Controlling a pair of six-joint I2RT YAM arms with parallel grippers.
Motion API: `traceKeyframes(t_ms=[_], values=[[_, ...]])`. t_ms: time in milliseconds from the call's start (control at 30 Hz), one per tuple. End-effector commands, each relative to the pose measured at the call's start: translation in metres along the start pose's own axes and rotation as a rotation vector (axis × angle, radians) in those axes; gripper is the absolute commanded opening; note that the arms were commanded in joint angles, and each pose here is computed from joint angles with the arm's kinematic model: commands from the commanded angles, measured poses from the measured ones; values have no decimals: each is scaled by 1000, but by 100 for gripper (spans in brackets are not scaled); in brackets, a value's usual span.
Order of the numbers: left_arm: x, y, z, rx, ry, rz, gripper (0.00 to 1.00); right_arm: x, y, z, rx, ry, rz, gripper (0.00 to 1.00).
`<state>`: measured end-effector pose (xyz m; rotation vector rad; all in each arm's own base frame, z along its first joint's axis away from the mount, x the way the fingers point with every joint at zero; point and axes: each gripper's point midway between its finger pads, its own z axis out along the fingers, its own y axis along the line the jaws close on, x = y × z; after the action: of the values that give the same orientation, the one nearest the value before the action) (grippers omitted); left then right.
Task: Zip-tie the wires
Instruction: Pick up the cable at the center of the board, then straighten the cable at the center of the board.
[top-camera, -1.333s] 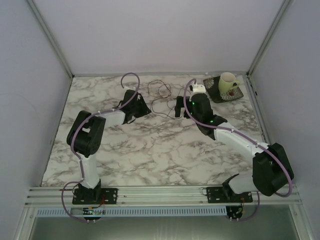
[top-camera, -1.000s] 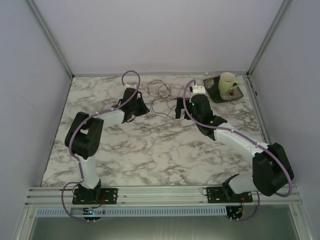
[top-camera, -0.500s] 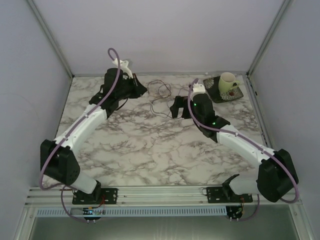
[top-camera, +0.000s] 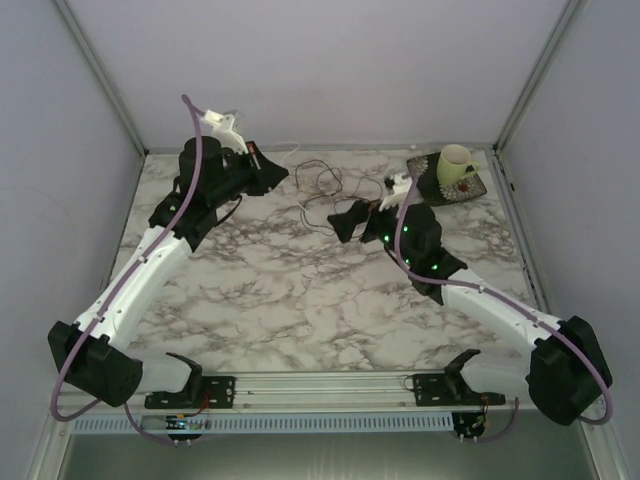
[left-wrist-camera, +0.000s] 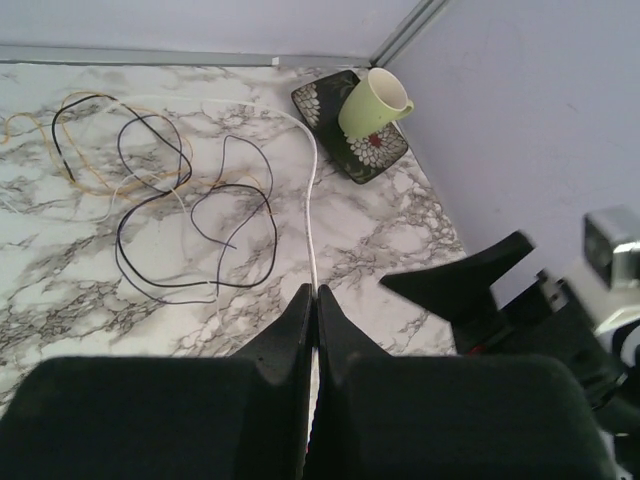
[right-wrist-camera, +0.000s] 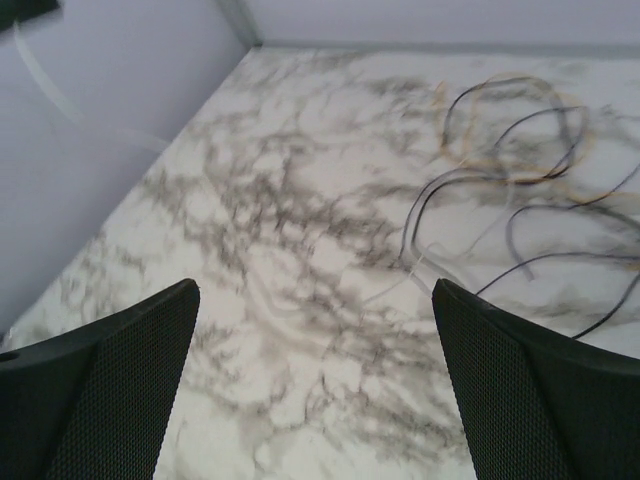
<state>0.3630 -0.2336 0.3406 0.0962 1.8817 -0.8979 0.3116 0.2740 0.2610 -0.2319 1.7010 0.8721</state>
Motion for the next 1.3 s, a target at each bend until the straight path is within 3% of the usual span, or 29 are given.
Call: traceKeyframes(t_ms=[0, 267, 567, 1033, 1267], values=[[-14, -18, -10, 43, -40, -12, 0, 6, 47, -1, -239, -62, -113, 99], [-31, -30, -23, 58, -95, -27, 0, 44, 56, 29, -283, 32, -153, 99], [-81, -66, -51, 99, -180, -35, 0, 53, 50, 58, -292, -25, -215, 97], [-114, -95, -67, 161, -244, -72, 0, 62, 31, 120, -247, -81, -317, 94], [-135, -107, -77, 177, -292, -61, 0, 83, 33, 142, -315, -48, -298, 82]])
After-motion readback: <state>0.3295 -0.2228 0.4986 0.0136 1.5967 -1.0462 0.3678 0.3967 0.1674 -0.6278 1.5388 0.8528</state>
